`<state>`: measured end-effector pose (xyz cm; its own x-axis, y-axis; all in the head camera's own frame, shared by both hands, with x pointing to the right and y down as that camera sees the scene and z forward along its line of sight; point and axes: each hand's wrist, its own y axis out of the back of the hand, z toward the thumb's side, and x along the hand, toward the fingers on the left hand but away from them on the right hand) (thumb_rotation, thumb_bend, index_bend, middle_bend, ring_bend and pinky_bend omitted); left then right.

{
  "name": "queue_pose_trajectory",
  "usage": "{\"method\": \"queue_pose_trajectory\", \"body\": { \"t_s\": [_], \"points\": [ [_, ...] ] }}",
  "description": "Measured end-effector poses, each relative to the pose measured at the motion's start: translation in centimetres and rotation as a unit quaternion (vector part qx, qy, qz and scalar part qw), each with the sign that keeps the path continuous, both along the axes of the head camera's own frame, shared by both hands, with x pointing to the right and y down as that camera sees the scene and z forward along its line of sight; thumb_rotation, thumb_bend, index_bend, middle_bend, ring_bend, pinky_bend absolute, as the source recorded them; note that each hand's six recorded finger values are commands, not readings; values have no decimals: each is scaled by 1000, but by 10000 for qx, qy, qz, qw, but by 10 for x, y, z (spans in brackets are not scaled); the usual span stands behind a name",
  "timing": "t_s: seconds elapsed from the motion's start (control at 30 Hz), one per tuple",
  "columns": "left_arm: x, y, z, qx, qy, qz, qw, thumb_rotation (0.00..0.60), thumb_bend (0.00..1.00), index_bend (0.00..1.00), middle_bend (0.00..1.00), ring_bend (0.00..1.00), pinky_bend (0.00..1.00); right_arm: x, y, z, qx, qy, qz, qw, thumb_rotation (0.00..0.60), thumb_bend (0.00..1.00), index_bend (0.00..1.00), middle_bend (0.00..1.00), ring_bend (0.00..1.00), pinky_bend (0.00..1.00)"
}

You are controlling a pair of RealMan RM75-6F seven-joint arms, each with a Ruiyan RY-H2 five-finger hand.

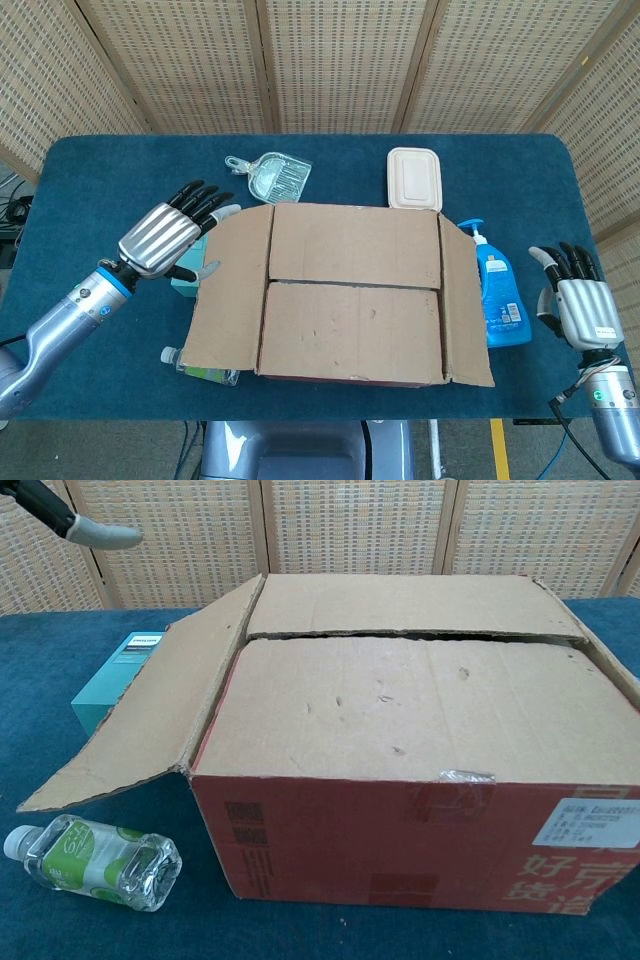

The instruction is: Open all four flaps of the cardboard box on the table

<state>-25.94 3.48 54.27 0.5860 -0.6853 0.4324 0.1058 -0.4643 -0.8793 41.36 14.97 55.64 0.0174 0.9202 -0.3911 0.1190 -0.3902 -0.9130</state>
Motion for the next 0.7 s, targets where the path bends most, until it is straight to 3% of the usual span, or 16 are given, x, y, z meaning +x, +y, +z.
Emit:
{"method": "queue_pose_trajectory", "body": {
  "t_s": [0.3, 0.7],
  "points": [
    [38, -2, 16, -54, 268, -64, 9996, 356, 313, 22, 0, 0, 0, 1, 0, 1, 22, 23, -7, 10000, 600, 827, 132, 158, 0, 19],
    [83, 4, 38, -230, 139, 245, 9993, 337, 307, 0, 0, 0, 0, 6, 1, 0, 43, 1, 43, 10000, 600, 827, 132, 158, 0, 18]
  ]
}}
